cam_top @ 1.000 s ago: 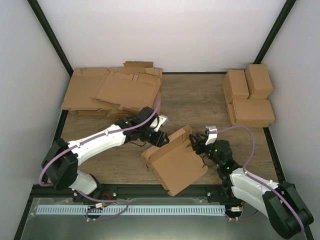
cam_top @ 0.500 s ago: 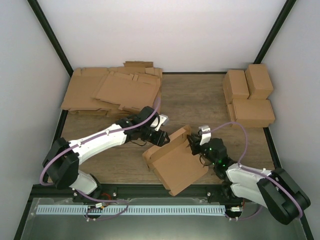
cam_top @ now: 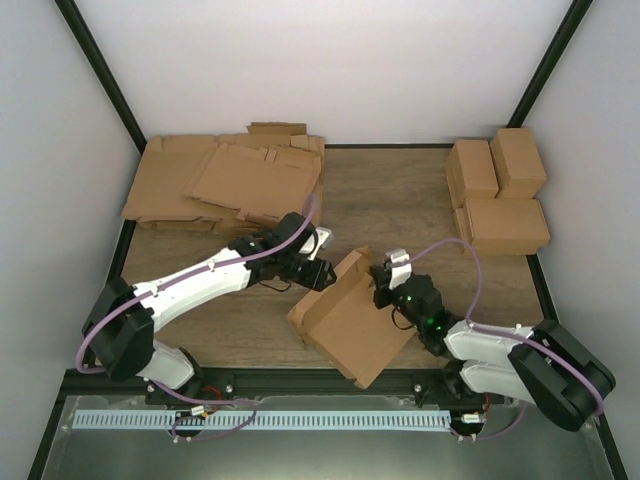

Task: Fold the paper box

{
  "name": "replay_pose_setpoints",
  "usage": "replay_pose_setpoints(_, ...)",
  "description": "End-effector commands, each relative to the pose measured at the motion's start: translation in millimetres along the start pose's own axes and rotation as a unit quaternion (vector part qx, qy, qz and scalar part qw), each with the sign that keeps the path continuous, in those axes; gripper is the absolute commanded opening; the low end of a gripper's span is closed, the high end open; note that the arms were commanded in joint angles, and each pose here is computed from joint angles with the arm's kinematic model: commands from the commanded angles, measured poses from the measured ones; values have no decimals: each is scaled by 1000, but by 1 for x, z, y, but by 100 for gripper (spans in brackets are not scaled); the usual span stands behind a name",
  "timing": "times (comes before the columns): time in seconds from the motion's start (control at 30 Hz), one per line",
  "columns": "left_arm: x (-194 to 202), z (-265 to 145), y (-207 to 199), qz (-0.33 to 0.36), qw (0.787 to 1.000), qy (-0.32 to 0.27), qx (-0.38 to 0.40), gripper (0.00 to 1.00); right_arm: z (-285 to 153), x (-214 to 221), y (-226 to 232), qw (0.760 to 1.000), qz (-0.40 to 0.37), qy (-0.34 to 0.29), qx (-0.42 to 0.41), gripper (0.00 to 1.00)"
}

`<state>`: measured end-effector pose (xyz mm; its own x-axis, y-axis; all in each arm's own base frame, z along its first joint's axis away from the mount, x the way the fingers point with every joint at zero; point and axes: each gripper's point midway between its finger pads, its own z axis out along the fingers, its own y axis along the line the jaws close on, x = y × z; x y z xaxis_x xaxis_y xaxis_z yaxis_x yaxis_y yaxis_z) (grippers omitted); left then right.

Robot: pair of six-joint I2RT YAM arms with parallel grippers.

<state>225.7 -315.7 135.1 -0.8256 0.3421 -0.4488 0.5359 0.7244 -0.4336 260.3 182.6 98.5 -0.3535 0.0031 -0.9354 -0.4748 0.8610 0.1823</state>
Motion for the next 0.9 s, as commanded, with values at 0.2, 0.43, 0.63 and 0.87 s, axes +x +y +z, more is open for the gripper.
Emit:
replay_pose_setpoints(0.2,-20,-33,24,-20,997,-39,-66,49,15,-64,62,995,-8,-75,-60,1)
replay_pose_setpoints(0.43,-18,-39,31,-24,997,-43,-58,49,26,-55,75,996,30,-51,-74,1)
replay_pose_setpoints(0.63,-7,-23,24,-38,999,-30,-17,44,24,-24,86,996,50,-20,-73,1)
replay_pose_setpoints(0.87,-3,-18,18,-41,999,-27,2,43,24,-9,103,993,80,3,-85,4)
